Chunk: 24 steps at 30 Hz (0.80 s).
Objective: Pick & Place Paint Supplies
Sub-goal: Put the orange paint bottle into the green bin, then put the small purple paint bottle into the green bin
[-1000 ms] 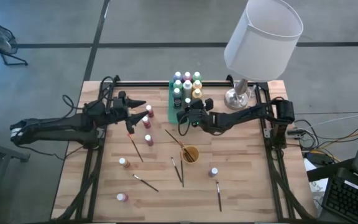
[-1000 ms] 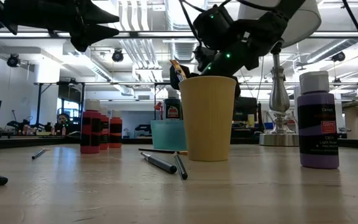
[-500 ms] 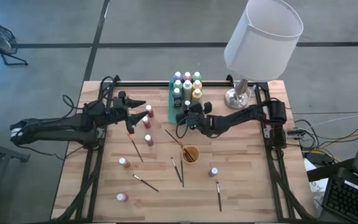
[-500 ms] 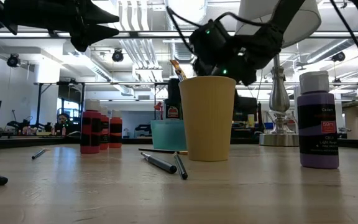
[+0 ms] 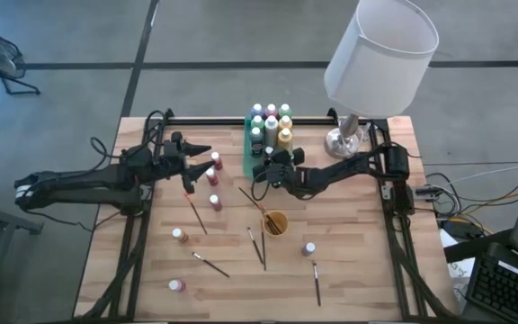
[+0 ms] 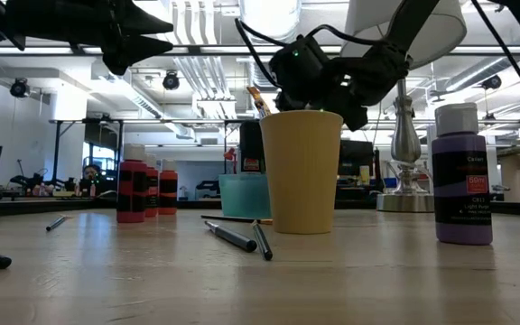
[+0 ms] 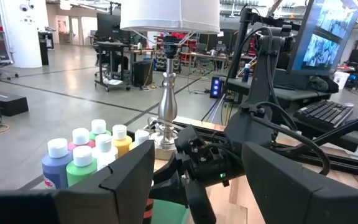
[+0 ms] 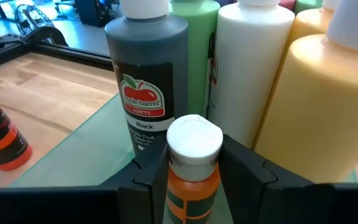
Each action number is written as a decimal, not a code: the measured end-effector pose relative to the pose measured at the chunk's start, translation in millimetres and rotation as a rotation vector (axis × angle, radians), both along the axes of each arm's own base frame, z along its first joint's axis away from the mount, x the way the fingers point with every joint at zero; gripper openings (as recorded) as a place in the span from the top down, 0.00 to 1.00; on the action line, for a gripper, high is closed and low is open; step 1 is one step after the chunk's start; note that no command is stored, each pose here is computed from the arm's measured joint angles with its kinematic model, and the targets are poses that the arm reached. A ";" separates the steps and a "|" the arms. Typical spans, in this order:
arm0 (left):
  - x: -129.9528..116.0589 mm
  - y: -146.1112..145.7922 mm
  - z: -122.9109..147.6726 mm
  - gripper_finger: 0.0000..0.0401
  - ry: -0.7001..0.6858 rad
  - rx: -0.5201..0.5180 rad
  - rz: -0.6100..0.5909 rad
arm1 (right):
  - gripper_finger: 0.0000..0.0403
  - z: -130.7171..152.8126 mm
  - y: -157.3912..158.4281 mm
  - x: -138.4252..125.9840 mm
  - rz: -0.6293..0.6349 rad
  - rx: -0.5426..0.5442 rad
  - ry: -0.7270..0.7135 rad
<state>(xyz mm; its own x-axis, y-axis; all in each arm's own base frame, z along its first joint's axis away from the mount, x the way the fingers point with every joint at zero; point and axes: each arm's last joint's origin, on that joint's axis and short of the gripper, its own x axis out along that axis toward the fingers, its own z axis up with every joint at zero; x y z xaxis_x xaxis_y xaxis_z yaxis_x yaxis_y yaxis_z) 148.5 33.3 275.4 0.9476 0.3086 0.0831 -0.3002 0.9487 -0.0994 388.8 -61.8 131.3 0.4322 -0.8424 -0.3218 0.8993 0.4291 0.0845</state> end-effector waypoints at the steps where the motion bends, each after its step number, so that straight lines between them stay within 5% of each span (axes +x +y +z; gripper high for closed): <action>1: 0.0 0.1 0.0 0.38 0.000 0.000 0.000 | 0.72 -1.1 0.0 0.2 -0.001 0.003 -0.003; 8: 0.0 0.1 -0.1 0.38 -0.004 -0.013 -0.001 | 0.71 -3.3 -1.2 -1.3 -0.002 0.013 -0.006; 24: 0.1 0.0 -0.1 0.38 -0.004 -0.014 -0.001 | 0.44 8.3 -0.4 -2.8 0.022 -0.011 0.013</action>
<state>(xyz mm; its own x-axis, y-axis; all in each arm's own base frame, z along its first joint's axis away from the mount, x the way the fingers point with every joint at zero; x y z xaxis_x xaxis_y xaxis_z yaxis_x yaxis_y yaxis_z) 148.6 33.3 275.3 0.9476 0.3086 0.0824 -0.2987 0.9476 -0.1133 386.1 -62.2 139.6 0.4464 -0.8362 -0.3186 0.8906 0.4496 0.0679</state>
